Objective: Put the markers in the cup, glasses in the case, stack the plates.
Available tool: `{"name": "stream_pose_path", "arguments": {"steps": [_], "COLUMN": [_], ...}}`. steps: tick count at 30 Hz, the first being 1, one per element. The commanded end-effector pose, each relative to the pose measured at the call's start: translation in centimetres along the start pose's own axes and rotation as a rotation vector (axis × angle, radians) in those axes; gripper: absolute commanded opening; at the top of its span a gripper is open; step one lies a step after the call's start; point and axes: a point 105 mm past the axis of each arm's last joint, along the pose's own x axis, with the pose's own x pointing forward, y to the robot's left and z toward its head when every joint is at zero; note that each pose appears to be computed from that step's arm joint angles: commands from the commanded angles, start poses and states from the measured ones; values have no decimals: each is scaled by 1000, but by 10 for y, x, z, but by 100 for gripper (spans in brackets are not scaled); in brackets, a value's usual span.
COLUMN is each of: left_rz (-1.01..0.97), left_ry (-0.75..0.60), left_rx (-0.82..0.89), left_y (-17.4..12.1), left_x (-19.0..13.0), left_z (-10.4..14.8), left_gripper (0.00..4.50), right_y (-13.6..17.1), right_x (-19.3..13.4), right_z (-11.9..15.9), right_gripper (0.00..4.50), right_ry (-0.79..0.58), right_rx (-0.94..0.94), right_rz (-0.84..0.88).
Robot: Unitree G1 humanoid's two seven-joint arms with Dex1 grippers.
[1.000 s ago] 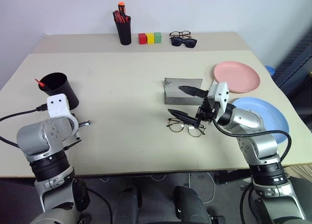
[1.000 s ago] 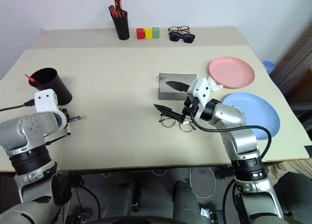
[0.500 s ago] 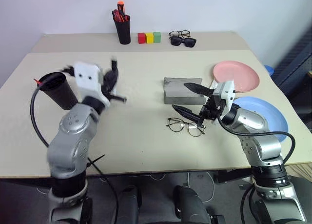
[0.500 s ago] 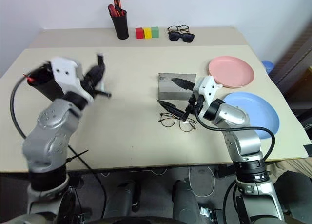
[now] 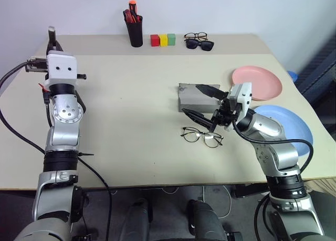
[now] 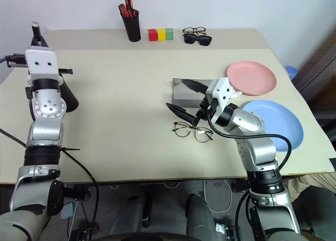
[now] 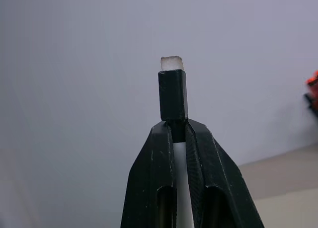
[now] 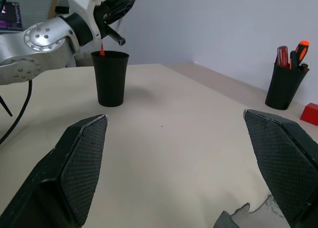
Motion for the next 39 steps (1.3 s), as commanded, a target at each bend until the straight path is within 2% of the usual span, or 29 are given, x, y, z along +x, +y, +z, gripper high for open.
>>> {"name": "stream_pose_path", "arguments": {"steps": [1, 9, 13, 15, 18, 20, 22, 24, 26, 28, 31, 35, 39], "left_rz": [22, -28, -39, -46, -73, -159, -324, -591, -848, -1110, -1440, -1747, -1847], "left_ry": [-25, 44, 96, 76, 78, 95, 90, 135, 160, 83, 83, 68, 70], "left_rx": [38, 45, 42, -9, -87, -208, -287, -307, -465, -522, -438, -272, -122], "left_y": [10, -3, -7, -10, -15, -30, -53, -86, -118, -145, -183, -215, -243], "left_x": [2, -16, -24, -24, -21, -13, -7, -9, -21, -39, -68, -93, -99], "left_z": [-2, -25, -38, -32, -24, -7, 19, 38, 64, 93, 98, 93, 93], "left_gripper": [1, 1, 170, 258, 258, 258, 258, 258, 258, 258, 258, 258, 258], "right_y": [-1, -1, -1, -1, -1, -1, -2, -4, -5, -6, -5, -3, 8], "right_x": [-3, -7, -7, -7, -8, -9, -13, -20, -29, -41, -61, -95, -127], "right_z": [7, 0, 1, 3, 5, 6, 8, 8, 9, 7, 2, -5, -4], "right_gripper": [450, 450, 450, 450, 450, 450, 450, 450, 450, 450, 450, 450, 450], "right_ry": [-30, -20, -20, -18, -16, -11, -1, 12, 31, 55, 114, 225, 285], "right_rx": [-30, -28, -31, -33, -36, -40, -48, -56, -64, -67, -77, -83, -77], "right_rz": [-6, -11, -11, -12, -16, -26, -43, -77, -121, -169, -236, -339, -454]}}
